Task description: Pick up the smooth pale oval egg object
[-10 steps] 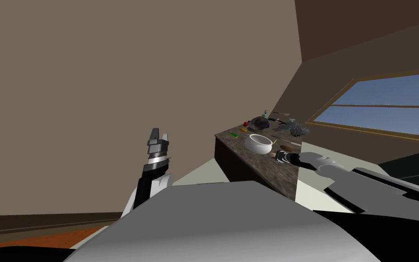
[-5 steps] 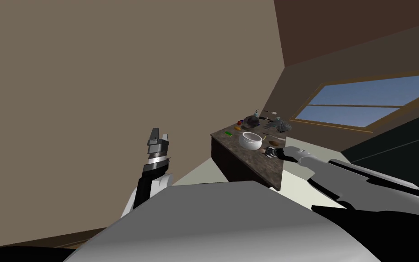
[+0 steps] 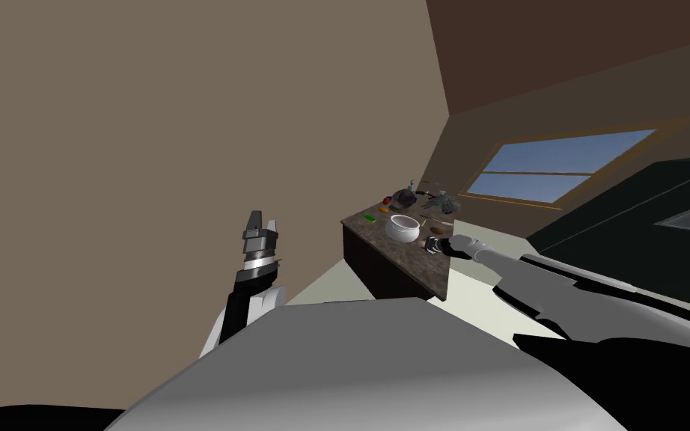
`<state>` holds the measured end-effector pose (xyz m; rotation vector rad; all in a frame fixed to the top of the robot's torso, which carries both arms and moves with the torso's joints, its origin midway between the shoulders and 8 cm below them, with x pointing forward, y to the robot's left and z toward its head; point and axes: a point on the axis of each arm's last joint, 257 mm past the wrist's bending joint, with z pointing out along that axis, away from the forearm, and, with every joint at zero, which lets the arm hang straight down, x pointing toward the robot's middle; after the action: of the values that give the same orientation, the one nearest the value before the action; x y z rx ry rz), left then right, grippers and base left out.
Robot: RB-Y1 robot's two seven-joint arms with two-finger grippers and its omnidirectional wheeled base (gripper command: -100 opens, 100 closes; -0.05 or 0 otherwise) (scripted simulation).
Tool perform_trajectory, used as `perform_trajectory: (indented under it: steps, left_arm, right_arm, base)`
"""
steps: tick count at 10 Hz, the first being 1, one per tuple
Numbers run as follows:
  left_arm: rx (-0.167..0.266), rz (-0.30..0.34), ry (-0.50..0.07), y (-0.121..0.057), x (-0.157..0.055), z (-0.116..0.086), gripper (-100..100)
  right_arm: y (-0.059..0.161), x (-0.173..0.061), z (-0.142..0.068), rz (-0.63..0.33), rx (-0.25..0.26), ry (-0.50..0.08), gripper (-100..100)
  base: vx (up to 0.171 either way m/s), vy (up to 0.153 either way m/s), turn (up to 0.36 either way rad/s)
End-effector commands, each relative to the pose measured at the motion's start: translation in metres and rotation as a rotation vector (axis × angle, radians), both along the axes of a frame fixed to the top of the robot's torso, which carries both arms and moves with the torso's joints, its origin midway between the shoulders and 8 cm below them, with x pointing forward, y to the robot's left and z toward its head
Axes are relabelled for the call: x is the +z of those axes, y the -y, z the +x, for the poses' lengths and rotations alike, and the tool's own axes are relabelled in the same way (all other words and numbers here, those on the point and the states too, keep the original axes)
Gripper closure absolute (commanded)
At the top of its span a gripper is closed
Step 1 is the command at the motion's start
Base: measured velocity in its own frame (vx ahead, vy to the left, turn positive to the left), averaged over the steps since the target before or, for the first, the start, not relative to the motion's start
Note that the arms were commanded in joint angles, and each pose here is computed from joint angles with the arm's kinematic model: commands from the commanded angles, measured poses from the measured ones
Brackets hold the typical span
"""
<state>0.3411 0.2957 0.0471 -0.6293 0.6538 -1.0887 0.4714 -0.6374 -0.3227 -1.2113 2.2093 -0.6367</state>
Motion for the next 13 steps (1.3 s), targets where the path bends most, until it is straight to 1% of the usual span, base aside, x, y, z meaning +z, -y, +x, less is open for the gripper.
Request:
perform_trajectory:
  steps: [1, 2, 3, 4, 5, 6, 7, 8, 9, 10, 11, 12, 13]
  left_arm:
    - [0.000, 0.000, 0.000, 0.000, 0.000, 0.000, 0]
    - [0.000, 0.000, 0.000, 0.000, 0.000, 0.000, 0]
    - [0.000, 0.000, 0.000, 0.000, 0.000, 0.000, 0]
    - [0.000, 0.000, 0.000, 0.000, 0.000, 0.000, 0]
    - [0.000, 0.000, 0.000, 0.000, 0.000, 0.000, 0]
    - [0.000, 0.000, 0.000, 0.000, 0.000, 0.000, 0]
    - [0.000, 0.000, 0.000, 0.000, 0.000, 0.000, 0]
    - [0.000, 0.000, 0.000, 0.000, 0.000, 0.000, 0]
    - [0.000, 0.000, 0.000, 0.000, 0.000, 0.000, 0]
    - [0.000, 0.000, 0.000, 0.000, 0.000, 0.000, 0]
    - [0.000, 0.000, 0.000, 0.000, 0.000, 0.000, 0]
    - [0.000, 0.000, 0.000, 0.000, 0.000, 0.000, 0]
    - [0.000, 0.000, 0.000, 0.000, 0.000, 0.000, 0]
  right_arm:
    - [-0.011, 0.004, 0.016, 0.002, 0.010, 0.007, 100]
    - [-0.028, 0.004, 0.031, -0.004, 0.039, 0.002, 100]
    - [-0.030, 0.008, 0.035, -0.005, 0.043, 0.008, 100]
    - [-0.047, 0.006, 0.047, -0.010, 0.067, -0.001, 100]
    - [-0.049, 0.013, 0.054, -0.007, 0.067, 0.012, 100]
    - [-0.046, 0.012, 0.052, -0.013, 0.066, 0.009, 100]
    - [-0.049, 0.013, 0.054, -0.007, 0.067, 0.012, 100]
    - [-0.068, 0.019, 0.072, -0.027, 0.109, 0.014, 100]
    - [-0.068, 0.019, 0.072, -0.015, 0.096, 0.016, 100]
    - [-0.087, 0.026, 0.090, -0.034, 0.134, 0.021, 100]
    - [-0.087, 0.026, 0.090, -0.026, 0.125, 0.022, 100]
    - [-0.086, 0.025, 0.088, -0.029, 0.127, 0.020, 100]
    - [-0.087, 0.025, 0.089, -0.027, 0.125, 0.021, 0]
  base:
    - [-0.023, -0.026, -0.108]
    - [-0.024, -0.031, -0.162]
    - [-0.015, -0.024, -0.090]
    - [-0.017, -0.030, -0.214]
    - [-0.016, -0.022, -0.082]
    - [-0.008, -0.009, 0.030]
    - [0.000, -0.002, 0.018]
    - [-0.010, -0.021, -0.213]
    - [-0.012, -0.017, -0.099]
    - [-0.019, -0.025, -0.183]
    - [-0.012, -0.025, -0.070]
    - [-0.003, -0.011, 0.003]
    - [0.000, 0.000, 0.000]
